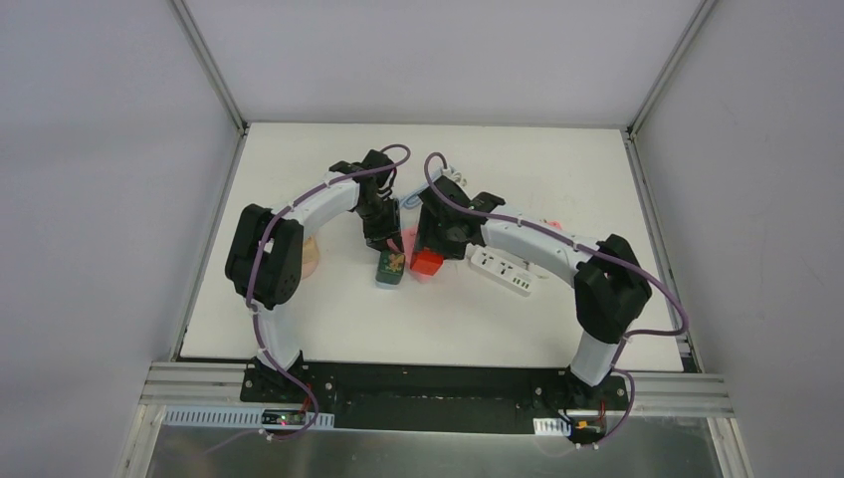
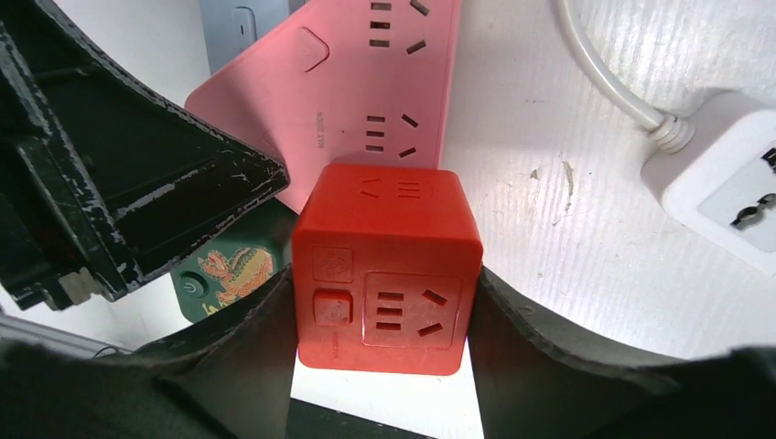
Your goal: Pull the plug off the socket
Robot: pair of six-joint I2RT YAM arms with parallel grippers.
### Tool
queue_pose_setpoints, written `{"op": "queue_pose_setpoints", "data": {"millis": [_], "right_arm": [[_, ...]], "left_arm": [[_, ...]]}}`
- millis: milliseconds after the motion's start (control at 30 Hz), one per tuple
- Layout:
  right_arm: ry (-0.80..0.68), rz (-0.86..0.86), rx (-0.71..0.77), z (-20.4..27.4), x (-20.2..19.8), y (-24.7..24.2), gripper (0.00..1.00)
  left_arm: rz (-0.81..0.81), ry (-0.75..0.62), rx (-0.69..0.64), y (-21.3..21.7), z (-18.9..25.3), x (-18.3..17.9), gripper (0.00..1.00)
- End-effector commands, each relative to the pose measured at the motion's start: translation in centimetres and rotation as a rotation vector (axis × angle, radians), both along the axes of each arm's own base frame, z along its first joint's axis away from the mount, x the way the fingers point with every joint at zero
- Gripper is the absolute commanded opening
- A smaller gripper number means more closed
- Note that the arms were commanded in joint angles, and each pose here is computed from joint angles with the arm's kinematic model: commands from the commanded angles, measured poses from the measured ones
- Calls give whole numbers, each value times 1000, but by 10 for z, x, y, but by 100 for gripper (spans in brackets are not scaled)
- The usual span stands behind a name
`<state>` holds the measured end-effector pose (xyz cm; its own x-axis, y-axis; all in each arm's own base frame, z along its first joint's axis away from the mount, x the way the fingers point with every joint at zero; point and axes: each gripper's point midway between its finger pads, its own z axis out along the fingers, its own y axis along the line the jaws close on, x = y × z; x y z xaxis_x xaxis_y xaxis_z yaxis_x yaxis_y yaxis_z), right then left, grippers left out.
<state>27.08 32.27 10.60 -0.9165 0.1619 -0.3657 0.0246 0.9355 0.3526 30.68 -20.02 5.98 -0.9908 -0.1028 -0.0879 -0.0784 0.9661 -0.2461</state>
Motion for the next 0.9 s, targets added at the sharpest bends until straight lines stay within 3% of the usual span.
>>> {"op": "queue_pose_setpoints", "data": {"millis": [0, 133, 267, 367, 633, 767, 867], "right_arm": [[-131, -42, -3, 63, 29, 10, 0], [-92, -21, -113, 39, 30, 22, 0], [-77, 2, -113, 41, 29, 33, 0], [-110, 32, -23, 59, 30, 39, 0], [-121, 53, 382, 112, 25, 22, 0], [-82, 87, 426, 105, 21, 31, 0], [-79, 87, 327, 87, 22, 40, 0]], "left_arm": [[-42, 113, 290, 60, -43, -25, 35], [-42, 118, 294, 61, -44, -26, 35], [-44, 120, 294, 61, -44, -26, 34], [-46, 121, 295, 61, -44, -27, 34], [-50, 130, 299, 61, -47, -27, 33], [-50, 134, 300, 61, -48, -27, 33], [-51, 136, 301, 61, -49, -27, 32]]}}
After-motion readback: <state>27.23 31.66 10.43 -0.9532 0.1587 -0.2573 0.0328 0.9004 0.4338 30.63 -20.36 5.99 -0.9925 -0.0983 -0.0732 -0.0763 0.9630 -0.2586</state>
